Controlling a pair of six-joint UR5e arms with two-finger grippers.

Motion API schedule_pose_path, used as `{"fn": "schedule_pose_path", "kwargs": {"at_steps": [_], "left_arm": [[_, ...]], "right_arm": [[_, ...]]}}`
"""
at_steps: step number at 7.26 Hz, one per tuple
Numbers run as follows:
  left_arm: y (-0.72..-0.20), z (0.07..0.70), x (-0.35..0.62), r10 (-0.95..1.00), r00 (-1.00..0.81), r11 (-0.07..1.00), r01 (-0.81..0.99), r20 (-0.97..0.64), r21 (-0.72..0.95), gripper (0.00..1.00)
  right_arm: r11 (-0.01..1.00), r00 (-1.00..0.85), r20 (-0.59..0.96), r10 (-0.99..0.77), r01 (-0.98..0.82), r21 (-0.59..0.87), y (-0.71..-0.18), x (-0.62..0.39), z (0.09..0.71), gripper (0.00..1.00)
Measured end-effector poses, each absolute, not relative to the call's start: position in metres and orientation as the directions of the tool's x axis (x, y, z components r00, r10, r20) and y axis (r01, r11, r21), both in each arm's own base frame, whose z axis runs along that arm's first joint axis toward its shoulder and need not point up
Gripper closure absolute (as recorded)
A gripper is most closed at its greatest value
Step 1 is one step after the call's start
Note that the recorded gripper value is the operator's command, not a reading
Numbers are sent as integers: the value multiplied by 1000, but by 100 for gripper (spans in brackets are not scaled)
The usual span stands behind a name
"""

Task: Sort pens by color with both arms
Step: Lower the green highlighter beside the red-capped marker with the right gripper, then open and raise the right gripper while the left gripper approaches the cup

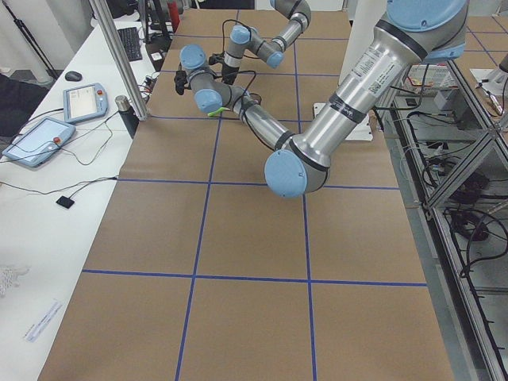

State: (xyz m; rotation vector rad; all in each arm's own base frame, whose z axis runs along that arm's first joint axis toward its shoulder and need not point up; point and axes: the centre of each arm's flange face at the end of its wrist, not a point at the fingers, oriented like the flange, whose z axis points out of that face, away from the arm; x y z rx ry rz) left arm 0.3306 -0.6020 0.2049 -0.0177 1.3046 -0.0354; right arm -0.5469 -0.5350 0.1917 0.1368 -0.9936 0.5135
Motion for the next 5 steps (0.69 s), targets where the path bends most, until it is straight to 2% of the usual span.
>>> {"fn": "schedule_pose_path", "kwargs": {"at_steps": [2,5], "left_arm": [[-601,204,333,-34,264,999,18,-964,-31,1],[-586,200,366,-16,273,1000,-8,-962,-19,1]], "right_arm": [[906,455,840,297,-412,-98,-531,-539,191,2],[951,450,856,254,-276,-137,-552,-459,218,2]]}}
